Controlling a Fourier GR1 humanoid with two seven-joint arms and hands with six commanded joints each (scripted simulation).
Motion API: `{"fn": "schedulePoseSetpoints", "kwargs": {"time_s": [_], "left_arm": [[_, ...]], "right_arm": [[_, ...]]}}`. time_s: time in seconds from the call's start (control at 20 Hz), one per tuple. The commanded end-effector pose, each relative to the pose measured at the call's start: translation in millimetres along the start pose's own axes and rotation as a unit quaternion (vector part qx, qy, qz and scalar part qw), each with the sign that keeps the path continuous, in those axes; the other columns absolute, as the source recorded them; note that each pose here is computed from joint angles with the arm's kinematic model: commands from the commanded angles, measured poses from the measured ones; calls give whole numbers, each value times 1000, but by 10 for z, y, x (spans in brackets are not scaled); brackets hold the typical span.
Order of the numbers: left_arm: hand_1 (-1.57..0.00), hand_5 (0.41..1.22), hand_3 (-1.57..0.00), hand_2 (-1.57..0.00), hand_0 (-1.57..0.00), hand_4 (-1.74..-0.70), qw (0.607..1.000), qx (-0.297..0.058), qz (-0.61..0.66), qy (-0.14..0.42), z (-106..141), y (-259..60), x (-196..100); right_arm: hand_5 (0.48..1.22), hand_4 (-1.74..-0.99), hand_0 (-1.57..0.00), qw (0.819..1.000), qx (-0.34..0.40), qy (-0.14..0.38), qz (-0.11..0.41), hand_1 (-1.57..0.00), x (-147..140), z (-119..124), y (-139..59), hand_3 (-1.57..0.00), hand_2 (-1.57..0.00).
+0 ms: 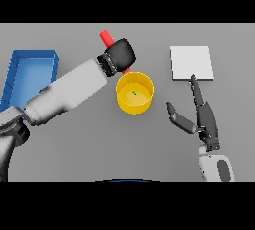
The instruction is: Pick up the red beaker and tilt it to pour out 1 green nut into yellow bowl. Pick up the yellow bowl and place it on the metallic measuring scale.
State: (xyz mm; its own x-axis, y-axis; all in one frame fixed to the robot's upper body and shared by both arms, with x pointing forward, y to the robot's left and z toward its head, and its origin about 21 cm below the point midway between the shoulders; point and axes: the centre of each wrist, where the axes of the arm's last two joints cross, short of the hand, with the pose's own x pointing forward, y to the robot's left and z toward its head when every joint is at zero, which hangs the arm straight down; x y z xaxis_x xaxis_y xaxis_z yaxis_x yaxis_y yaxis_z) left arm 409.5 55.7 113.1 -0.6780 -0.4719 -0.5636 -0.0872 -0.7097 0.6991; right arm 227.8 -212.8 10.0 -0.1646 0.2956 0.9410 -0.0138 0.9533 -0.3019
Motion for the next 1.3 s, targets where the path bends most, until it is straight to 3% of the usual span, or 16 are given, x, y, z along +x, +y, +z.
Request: {"fn": "schedulePoseSetpoints", "kwargs": {"time_s": [0.0, 0.7, 0.85, 1.1, 1.2, 1.25], "left_arm": [[-1571, 1220, -1571, -1571, -1571, -1734, 1000, 0, -19, -3, -13, 44, 3], [-1571, 1221, -1571, -1571, -1571, -1722, 966, -9, -258, -26, -162, 290, 268], [-1571, 1221, -1571, -1571, -1571, -1721, 958, -7, -285, -31, -155, 412, 188], [-1571, 1221, -1571, -1571, -1571, -1725, 952, 3, -305, 33, 12, 861, -420], [-1571, 1221, -1179, -1571, -1571, -1731, 957, 29, -279, 73, 138, 1011, -753], [-1571, 1221, -1257, -1571, -1571, -1726, 960, 37, -254, 115, 218, 1096, -967]], "right_arm": [[635, -1179, 1, 1000, -6, 4, -5, 1, 4, -13, 4, 1, 1], [634, -1154, 1, 1000, -9, 3, -2, 1, 7, 17, 21, 1, 1], [635, -1152, 1, 1000, -14, -4, -3, 1, 6, 31, -16, 1, 1], [654, -1154, 1, 1000, -4, -18, -6, 1, 11, 33, -27, 1, 1], [660, -1160, 1, 1000, -4, -15, -2, 1, 0, 31, 17, 1, 1], [663, -1160, 1, 1000, -2, -20, -2, 1, 19, 9, 31, 1, 1]]}}
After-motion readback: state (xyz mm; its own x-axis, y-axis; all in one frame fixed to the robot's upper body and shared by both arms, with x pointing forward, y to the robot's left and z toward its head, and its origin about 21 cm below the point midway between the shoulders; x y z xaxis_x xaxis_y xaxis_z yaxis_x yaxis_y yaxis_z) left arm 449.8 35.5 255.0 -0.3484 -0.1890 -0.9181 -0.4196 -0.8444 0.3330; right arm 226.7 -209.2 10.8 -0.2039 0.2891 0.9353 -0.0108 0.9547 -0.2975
